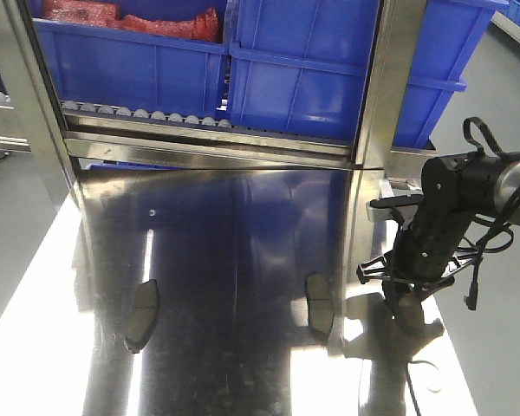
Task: Move and align brake pads A on conveyor
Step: 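Lower the right gripper onto the brake pad nearest it and close, then lift the grasped brake pad off the table with the right gripper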
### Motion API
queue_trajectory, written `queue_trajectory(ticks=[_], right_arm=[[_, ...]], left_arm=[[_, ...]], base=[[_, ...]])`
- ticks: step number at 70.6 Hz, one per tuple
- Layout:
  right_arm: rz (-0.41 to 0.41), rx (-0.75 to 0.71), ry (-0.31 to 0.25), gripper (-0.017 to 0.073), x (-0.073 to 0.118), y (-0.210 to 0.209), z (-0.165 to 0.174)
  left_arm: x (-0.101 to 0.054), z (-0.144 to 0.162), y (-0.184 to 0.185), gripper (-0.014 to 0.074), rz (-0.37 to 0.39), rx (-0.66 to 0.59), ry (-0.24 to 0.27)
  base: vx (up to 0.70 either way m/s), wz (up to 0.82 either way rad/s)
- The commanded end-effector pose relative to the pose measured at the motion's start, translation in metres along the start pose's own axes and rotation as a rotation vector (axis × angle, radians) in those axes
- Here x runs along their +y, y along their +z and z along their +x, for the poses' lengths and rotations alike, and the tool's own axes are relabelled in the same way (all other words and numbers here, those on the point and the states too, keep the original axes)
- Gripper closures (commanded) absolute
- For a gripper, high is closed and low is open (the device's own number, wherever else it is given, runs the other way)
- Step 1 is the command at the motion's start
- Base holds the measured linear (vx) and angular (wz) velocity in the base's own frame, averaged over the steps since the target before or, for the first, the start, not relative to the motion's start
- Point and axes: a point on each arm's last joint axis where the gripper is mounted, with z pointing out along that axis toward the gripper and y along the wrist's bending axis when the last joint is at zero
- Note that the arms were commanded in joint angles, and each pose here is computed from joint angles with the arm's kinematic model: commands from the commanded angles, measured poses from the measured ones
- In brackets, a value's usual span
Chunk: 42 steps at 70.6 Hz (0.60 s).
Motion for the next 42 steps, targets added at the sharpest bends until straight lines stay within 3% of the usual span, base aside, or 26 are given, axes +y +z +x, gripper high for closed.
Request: queue_trajectory(ticks=[1,20,42], right_arm=[[0.007,-0.103,-0.011,0.0465,-0.002,-0.033,-0.004],[-0.013,-0.196,0.0,0.0468,-0.001,-0.069,0.007],[-0.03,-0.431,-0.003,0.0468,-0.001,-0.132,0.07]], left_arm=[[0.0,-0.017,-0.004,0.0448,0.005,-0.124,-0.007],[0.0,-0.017,-0.004,0.0448,0.005,-0.124,-0.007],[0.0,-0.017,-0.004,0.0448,0.005,-0.124,-0.007]], base=[[0.0,0.0],[0.0,0.0],[0.0,0.0]])
